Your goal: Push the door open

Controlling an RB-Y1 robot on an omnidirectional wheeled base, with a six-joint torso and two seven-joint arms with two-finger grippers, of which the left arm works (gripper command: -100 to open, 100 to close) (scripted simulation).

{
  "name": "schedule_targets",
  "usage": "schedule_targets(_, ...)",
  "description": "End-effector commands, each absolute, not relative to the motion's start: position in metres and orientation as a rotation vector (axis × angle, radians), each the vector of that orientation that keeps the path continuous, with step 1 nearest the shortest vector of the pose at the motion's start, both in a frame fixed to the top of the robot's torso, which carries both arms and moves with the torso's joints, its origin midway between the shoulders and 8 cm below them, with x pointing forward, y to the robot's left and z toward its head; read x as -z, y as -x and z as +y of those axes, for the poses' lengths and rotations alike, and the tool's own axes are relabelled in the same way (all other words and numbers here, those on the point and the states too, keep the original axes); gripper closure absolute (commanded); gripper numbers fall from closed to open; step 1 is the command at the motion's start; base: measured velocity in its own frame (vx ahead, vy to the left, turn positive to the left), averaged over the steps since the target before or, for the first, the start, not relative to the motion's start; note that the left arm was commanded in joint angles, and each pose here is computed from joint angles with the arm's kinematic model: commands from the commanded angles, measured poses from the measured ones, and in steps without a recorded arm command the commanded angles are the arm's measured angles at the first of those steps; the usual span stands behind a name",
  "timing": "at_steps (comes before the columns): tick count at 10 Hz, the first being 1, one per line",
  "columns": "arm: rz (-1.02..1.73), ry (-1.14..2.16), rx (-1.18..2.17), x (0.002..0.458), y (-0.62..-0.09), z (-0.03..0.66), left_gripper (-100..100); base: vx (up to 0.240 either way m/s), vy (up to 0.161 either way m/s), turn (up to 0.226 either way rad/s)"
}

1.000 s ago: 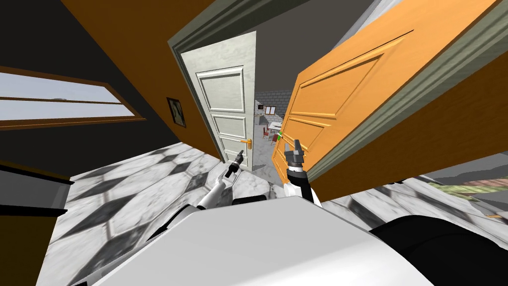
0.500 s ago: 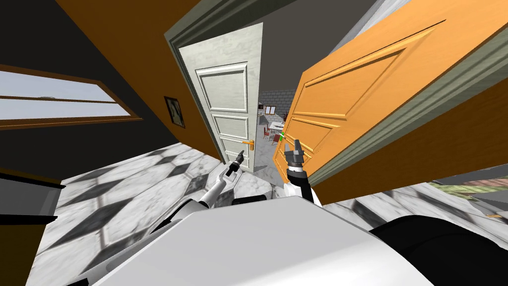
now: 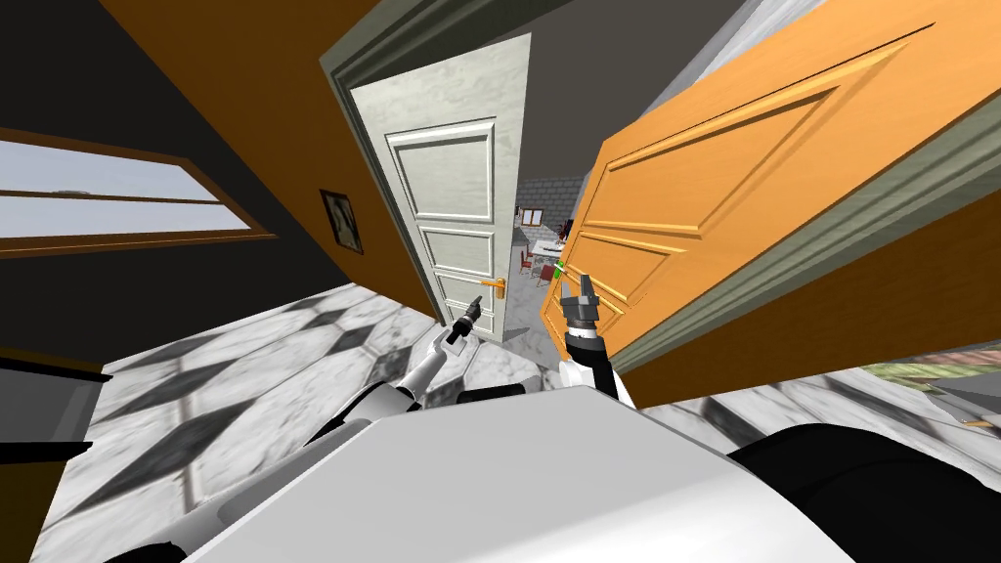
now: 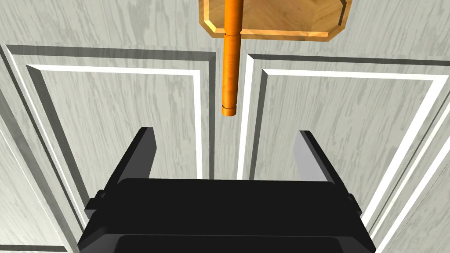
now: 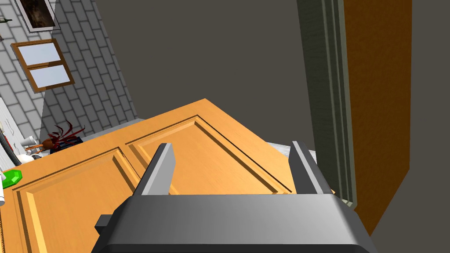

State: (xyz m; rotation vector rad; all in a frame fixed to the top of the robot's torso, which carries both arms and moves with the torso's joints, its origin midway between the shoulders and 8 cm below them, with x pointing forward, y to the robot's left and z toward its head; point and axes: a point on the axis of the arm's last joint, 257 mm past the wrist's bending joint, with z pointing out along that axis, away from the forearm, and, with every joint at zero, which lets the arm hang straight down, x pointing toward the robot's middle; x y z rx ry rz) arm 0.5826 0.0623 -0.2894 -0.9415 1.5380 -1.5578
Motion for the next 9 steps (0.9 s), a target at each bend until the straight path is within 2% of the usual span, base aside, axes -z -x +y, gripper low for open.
schedule_targets(1, 1.538, 0.941, 1.558, 0.2894, -0.5826, 0.0623, -100, 0.041, 0.04, -0.006)
schedule_targets(3, 1.535, 0.946, 1.555, 0.2899, -0.5835, 0.0636, -100, 0.144, -0.035, -0.029)
schedule_targets(9, 1.521, 0.961, 1.542, 0.2916, -0.5858, 0.0688, -100, 0.199, -0.095, -0.032)
